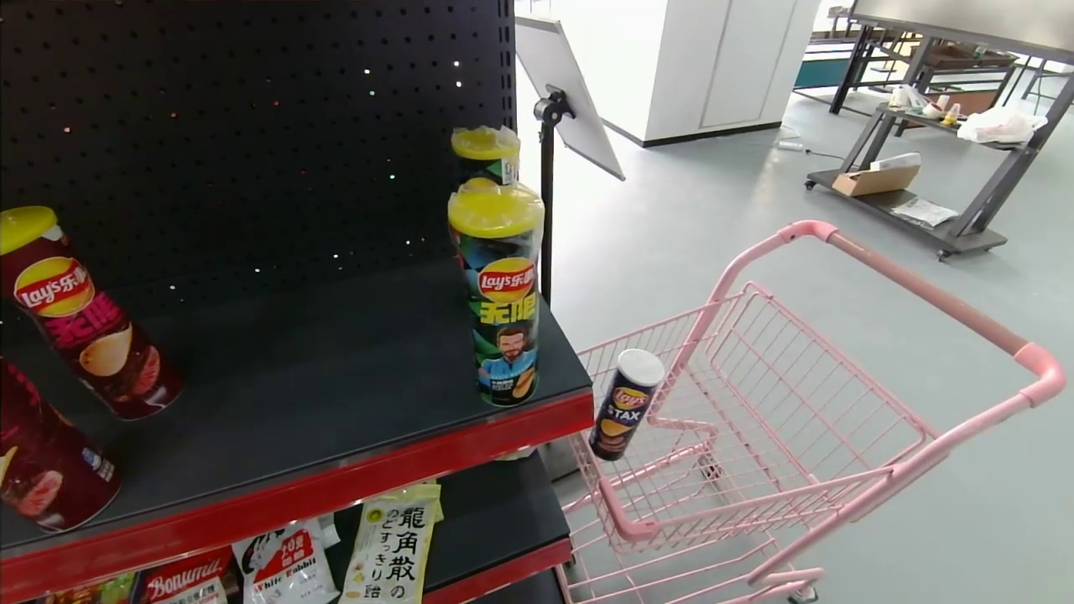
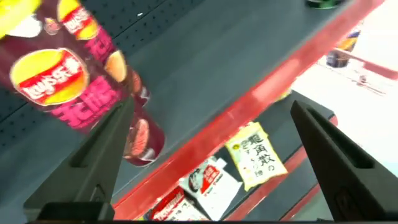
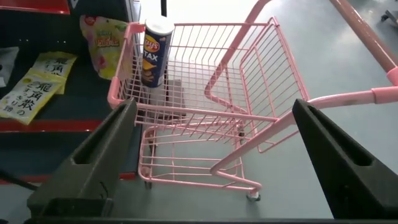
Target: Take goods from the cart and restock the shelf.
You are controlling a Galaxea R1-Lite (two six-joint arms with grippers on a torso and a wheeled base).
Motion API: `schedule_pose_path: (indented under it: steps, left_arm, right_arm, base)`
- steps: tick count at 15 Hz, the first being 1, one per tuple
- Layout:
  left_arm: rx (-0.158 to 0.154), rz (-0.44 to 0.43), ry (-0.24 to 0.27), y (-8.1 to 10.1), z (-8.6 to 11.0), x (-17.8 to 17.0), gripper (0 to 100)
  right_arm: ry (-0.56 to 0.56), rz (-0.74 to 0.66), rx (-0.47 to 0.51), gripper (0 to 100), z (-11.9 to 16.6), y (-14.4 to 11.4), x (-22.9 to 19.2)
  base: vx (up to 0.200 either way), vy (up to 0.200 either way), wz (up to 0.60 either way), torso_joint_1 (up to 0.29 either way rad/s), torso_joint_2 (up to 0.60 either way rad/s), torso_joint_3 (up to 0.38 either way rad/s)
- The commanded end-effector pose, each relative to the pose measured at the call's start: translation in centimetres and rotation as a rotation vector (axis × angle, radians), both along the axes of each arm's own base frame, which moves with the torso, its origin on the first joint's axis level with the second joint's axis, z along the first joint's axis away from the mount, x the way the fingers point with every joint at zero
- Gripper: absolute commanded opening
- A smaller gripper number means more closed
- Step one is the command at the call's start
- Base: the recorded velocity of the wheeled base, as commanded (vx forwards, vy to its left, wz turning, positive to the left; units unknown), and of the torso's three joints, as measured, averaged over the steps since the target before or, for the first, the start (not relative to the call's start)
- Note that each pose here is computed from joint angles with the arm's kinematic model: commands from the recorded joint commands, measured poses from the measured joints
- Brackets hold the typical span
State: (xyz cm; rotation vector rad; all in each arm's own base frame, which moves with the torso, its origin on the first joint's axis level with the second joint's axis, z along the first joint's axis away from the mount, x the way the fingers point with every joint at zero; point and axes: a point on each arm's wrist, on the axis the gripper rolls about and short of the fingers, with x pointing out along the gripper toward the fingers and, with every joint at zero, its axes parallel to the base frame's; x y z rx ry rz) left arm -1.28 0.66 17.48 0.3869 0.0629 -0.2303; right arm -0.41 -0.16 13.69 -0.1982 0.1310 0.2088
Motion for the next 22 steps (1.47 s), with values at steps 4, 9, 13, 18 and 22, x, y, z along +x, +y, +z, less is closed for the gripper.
schedule_pose_path:
  steps: [4,9,13,18,22]
  left_arm:
    - [-0.018,-0.015,-0.055,0.6,-0.9,-1.9,100]
    - [-0.022,-0.015,-0.068,0.7,-0.9,-2.1,100]
    - [-0.023,-0.013,-0.072,0.7,-0.9,-2.2,100]
    - [-0.025,-0.010,-0.080,0.7,-0.6,-2.2,100]
    - [-0.032,-0.004,-0.082,0.7,-0.6,-2.3,100]
  right_arm:
    - [0.006,0.000,-0.002,100,-0.2,0.0,0.0]
    - [0.020,0.000,-0.005,100,-0.4,0.0,0.1]
    - [0.069,-0.001,-0.016,100,-0.6,0.2,0.7]
    - [0.163,0.001,-0.007,100,3.7,1.5,6.6]
    - [0.153,0.076,0.140,100,3.6,5.1,18.8]
  base:
    - [0.000,0.000,0.00,-0.124,0.33,0.203]
    - [0.000,0.000,0.00,-0.158,0.43,0.279]
    - [0.000,0.000,0.00,-0.149,0.46,0.312]
    - [0.000,0.000,0.00,-0.019,0.06,0.046]
    - [0.000,0.000,0.00,0.000,0.00,0.000]
